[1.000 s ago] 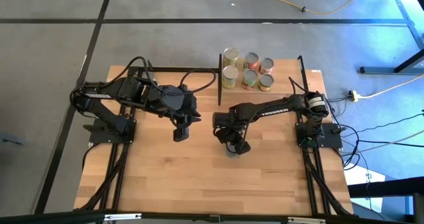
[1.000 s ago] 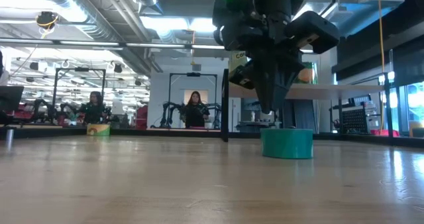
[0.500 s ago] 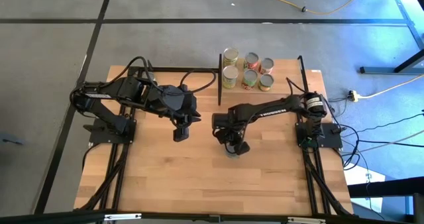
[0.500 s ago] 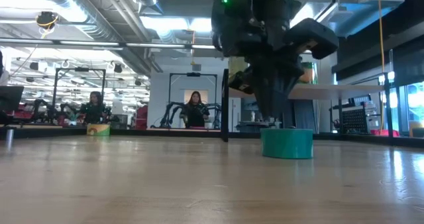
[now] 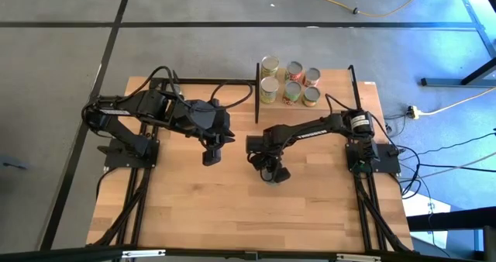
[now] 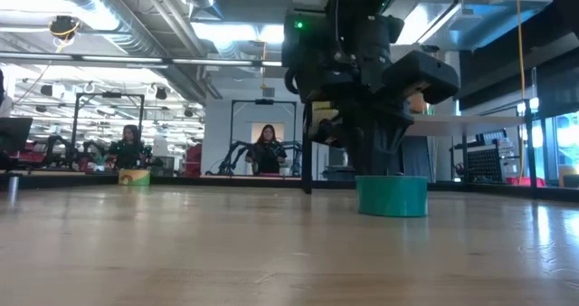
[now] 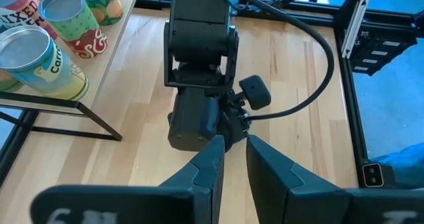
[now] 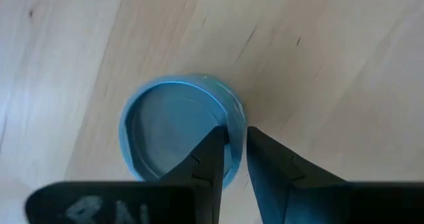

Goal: Pick and place cans onto a shelf
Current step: Put the blue can on the shelf

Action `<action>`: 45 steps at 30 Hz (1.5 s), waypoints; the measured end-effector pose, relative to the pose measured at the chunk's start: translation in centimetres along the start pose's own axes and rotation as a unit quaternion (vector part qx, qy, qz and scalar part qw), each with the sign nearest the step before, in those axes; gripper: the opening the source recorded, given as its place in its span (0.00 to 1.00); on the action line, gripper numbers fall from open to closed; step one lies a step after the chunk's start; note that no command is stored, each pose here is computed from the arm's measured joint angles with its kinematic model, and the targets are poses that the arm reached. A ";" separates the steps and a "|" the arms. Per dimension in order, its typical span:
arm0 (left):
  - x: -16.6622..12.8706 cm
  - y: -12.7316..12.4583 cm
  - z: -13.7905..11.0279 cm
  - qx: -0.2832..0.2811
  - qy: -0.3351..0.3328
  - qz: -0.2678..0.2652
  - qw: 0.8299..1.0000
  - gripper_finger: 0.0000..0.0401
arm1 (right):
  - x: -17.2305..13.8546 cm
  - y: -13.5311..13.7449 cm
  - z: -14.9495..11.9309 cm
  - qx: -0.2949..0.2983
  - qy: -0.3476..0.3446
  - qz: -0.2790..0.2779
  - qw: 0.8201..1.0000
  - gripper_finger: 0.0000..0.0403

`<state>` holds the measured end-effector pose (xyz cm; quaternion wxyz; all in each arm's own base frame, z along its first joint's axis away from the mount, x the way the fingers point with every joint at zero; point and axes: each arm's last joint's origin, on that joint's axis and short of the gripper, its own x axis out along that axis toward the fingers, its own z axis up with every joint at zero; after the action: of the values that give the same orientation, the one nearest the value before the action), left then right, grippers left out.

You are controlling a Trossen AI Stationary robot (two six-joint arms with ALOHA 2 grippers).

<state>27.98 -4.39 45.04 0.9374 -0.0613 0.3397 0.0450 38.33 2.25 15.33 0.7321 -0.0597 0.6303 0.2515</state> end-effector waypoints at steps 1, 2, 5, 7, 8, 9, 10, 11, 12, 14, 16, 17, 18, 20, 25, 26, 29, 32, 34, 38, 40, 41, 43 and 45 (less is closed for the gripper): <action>0.0 0.0 0.0 0.000 0.000 0.000 1.000 0.14 | 0.2 -0.1 0.0 0.001 0.002 0.002 1.000 0.17; 0.0 0.0 0.0 0.000 0.000 0.000 1.000 0.14 | 0.4 -0.1 0.0 0.002 0.003 0.005 1.000 0.17; 0.0 0.0 0.0 0.000 0.000 0.000 1.000 0.14 | 0.8 -0.3 0.0 0.005 0.008 0.009 1.000 0.17; 0.0 0.0 0.0 0.000 0.000 0.000 1.000 0.14 | 0.9 -0.3 0.0 0.005 0.009 0.009 1.000 0.17; 0.0 0.0 0.0 0.001 0.000 0.000 1.000 0.14 | 0.9 -0.3 0.0 0.006 0.008 0.008 1.000 0.17; 0.0 0.0 0.0 0.003 0.000 0.000 1.000 0.14 | 0.9 -0.3 0.0 0.006 0.008 0.008 1.000 0.17; 0.0 0.0 0.0 0.004 0.000 0.000 1.000 0.14 | 0.9 -0.3 0.0 0.008 0.008 0.007 1.000 0.17; 0.0 0.0 0.0 0.006 0.000 0.000 1.000 0.14 | 0.9 -0.3 0.0 0.010 0.008 0.007 1.000 0.17; 0.0 0.0 0.0 0.010 0.000 0.000 1.000 0.14 | 0.9 -0.3 0.0 0.013 0.008 0.007 1.000 0.17; 0.0 0.0 0.0 0.018 0.000 0.000 1.000 0.14 | 1.0 -0.3 0.0 0.015 0.008 0.006 1.000 0.17; 0.0 0.0 0.0 0.022 0.000 0.000 1.000 0.14 | 1.0 -0.3 0.0 0.014 0.008 0.006 1.000 0.17; 0.0 0.0 0.0 0.023 0.000 0.000 1.000 0.14 | 1.0 -0.3 0.0 0.014 0.008 0.005 1.000 0.17; 0.0 0.0 0.0 0.023 0.000 0.000 1.000 0.14 | 1.0 -0.3 0.0 0.014 0.009 0.005 1.000 0.16; 0.0 0.0 0.0 0.022 0.000 0.000 1.000 0.14 | 1.0 -0.3 0.0 0.013 0.008 0.005 1.000 0.13; 0.0 0.0 0.0 0.029 0.000 0.000 1.000 0.14 | 1.0 -0.4 0.1 0.005 0.006 0.003 1.000 0.04; 0.0 0.0 0.0 0.029 0.000 0.000 1.000 0.14 | 1.0 -0.4 0.1 0.005 0.006 0.002 1.000 0.04; 0.0 0.0 0.0 0.030 0.000 0.000 1.000 0.14 | 1.0 -0.4 0.1 0.006 0.006 0.002 1.000 0.04; 0.0 0.0 0.0 0.030 0.000 0.000 1.000 0.14 | 0.9 -0.4 0.2 0.013 0.007 0.002 1.000 0.04; 0.0 0.0 0.0 0.030 0.000 0.000 1.000 0.14 | 0.7 -0.3 0.3 0.012 0.006 0.000 1.000 0.04; 0.0 0.0 0.0 0.030 0.000 0.000 1.000 0.14 | 0.3 -0.4 0.7 0.011 0.004 -0.003 1.000 0.04; 0.0 0.0 0.0 0.030 0.000 0.000 1.000 0.14 | 0.1 -0.4 0.9 0.010 0.004 -0.007 1.000 0.04; 0.0 0.0 0.0 0.030 0.000 0.000 1.000 0.14 | 0.1 -0.5 1.0 0.010 0.004 -0.009 1.000 0.04; 0.0 0.0 0.0 0.030 0.000 0.000 1.000 0.14 | -0.1 -0.5 1.1 0.010 0.006 -0.014 1.000 0.04; 0.0 0.0 0.0 0.030 0.000 0.000 1.000 0.14 | -0.2 -0.4 1.0 0.011 0.010 -0.012 1.000 0.04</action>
<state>27.98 -4.39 45.04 0.9387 -0.0329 0.3413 0.0347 39.43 2.24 15.58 0.7291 -0.0620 0.6399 0.2347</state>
